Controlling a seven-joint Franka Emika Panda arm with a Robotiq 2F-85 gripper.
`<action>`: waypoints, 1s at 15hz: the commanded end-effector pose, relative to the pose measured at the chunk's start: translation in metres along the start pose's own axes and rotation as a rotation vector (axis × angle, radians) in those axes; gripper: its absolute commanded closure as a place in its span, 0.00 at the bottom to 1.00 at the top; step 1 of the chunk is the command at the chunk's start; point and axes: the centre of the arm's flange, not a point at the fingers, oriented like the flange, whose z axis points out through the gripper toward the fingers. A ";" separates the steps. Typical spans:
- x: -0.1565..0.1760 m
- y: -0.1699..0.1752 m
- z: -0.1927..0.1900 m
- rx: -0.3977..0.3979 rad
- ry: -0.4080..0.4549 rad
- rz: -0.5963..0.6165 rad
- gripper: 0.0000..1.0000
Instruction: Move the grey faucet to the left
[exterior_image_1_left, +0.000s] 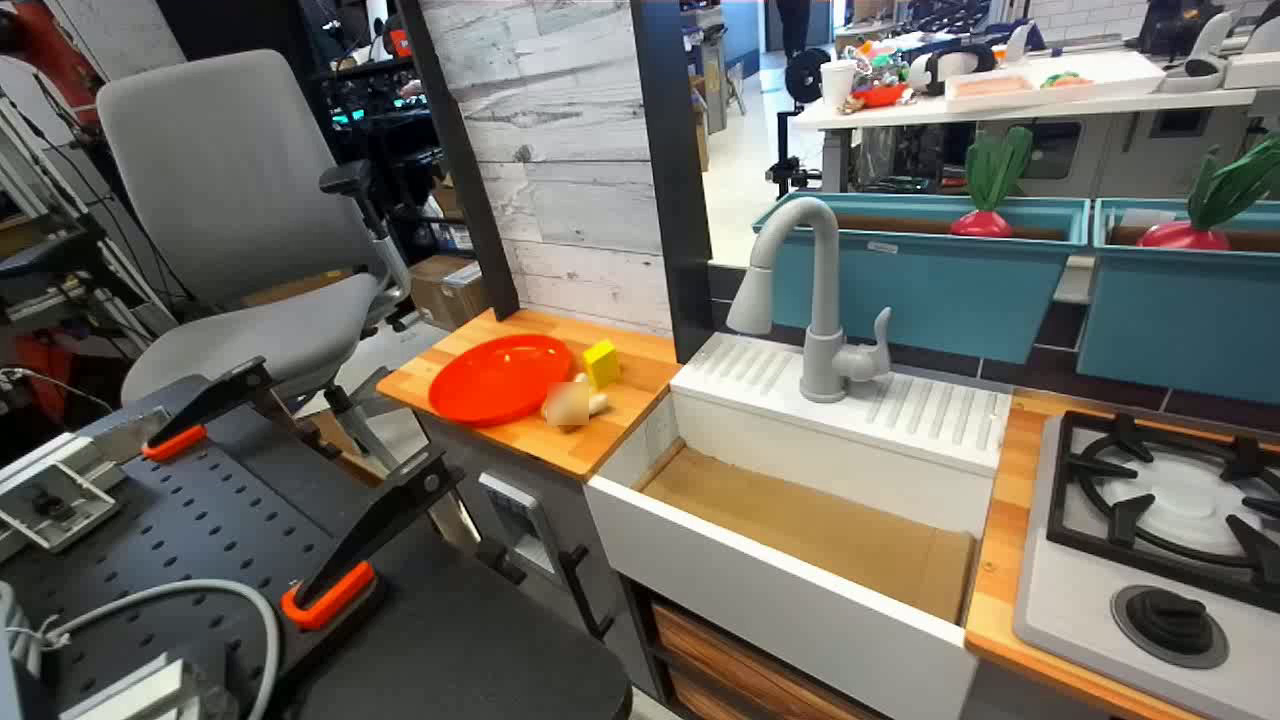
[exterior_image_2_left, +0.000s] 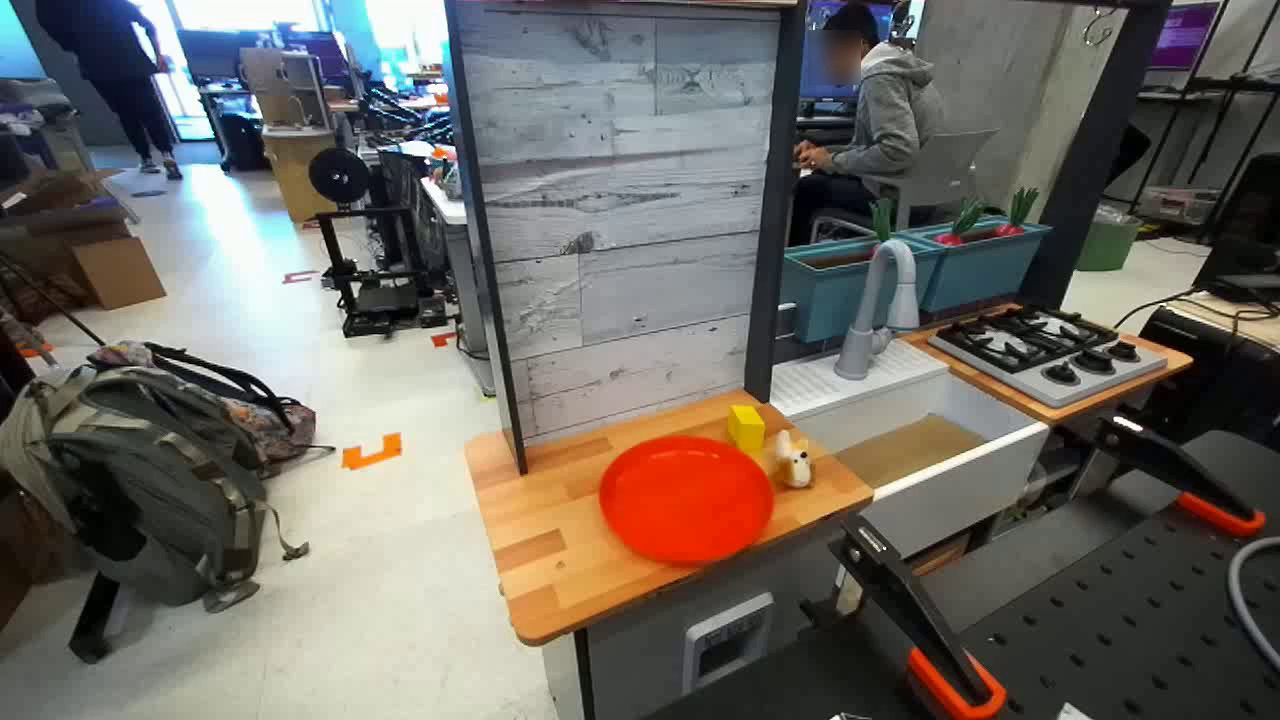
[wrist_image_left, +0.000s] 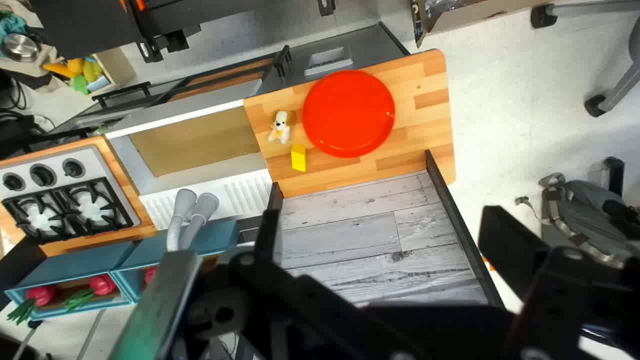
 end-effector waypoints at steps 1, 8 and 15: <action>0.000 0.000 0.000 0.000 0.001 0.000 0.00; 0.009 0.012 0.004 0.016 0.034 0.004 0.00; 0.073 0.090 0.035 0.120 0.060 0.090 0.00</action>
